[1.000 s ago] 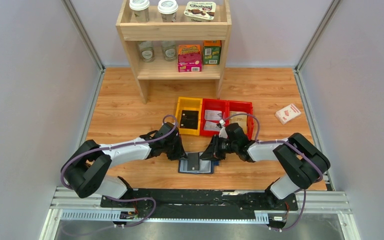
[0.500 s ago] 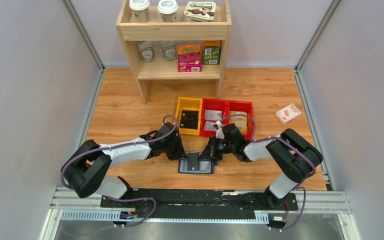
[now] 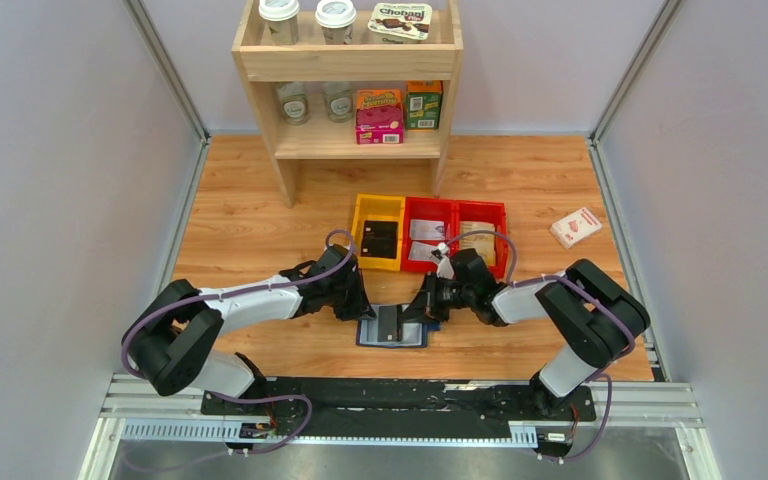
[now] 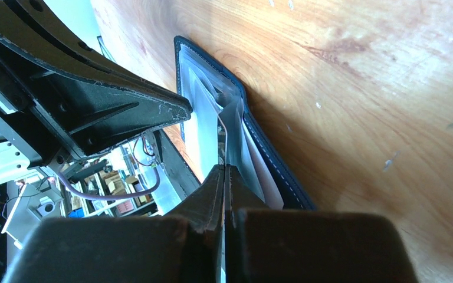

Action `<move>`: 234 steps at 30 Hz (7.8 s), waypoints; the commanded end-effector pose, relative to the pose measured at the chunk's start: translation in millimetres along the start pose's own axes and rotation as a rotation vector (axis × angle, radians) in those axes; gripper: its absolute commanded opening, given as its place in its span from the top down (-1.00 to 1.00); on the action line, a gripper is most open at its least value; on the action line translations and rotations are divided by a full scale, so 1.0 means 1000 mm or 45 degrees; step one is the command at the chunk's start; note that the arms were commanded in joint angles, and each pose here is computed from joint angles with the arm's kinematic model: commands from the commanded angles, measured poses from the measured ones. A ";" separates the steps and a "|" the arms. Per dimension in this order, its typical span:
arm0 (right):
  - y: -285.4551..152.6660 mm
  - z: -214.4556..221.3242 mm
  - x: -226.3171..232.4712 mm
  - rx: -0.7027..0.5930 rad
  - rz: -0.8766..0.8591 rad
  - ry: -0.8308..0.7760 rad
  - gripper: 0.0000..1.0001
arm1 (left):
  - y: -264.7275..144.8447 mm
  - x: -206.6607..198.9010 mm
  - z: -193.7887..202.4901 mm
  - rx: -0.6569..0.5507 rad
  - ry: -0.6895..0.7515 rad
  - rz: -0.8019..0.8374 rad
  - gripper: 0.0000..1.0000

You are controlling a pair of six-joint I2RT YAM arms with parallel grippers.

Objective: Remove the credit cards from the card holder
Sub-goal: Remove the credit card from the card holder, then place the credit card in the storage box, then remove the credit card from the card holder.

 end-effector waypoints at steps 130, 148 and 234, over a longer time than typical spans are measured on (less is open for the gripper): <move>-0.120 0.011 0.069 -0.877 -0.073 -0.670 -1.00 | -0.030 -0.038 -0.190 0.028 0.739 0.192 1.00; -0.121 0.011 0.069 -0.875 -0.052 -0.652 -1.00 | -0.003 -0.033 -0.192 0.026 0.690 0.085 0.48; 0.025 0.026 0.066 0.097 0.762 -0.682 0.05 | -0.112 -0.009 -0.008 -0.369 0.286 0.261 -0.73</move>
Point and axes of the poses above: each gripper's point midway between its finger pads, its own y axis out along the fingers, its own x axis along the line the jaws close on, z = x × y, the point moved 9 cm from there along -y, back along the fingers, and after that the axes turned 1 degree about y, right-handed, at the moved point
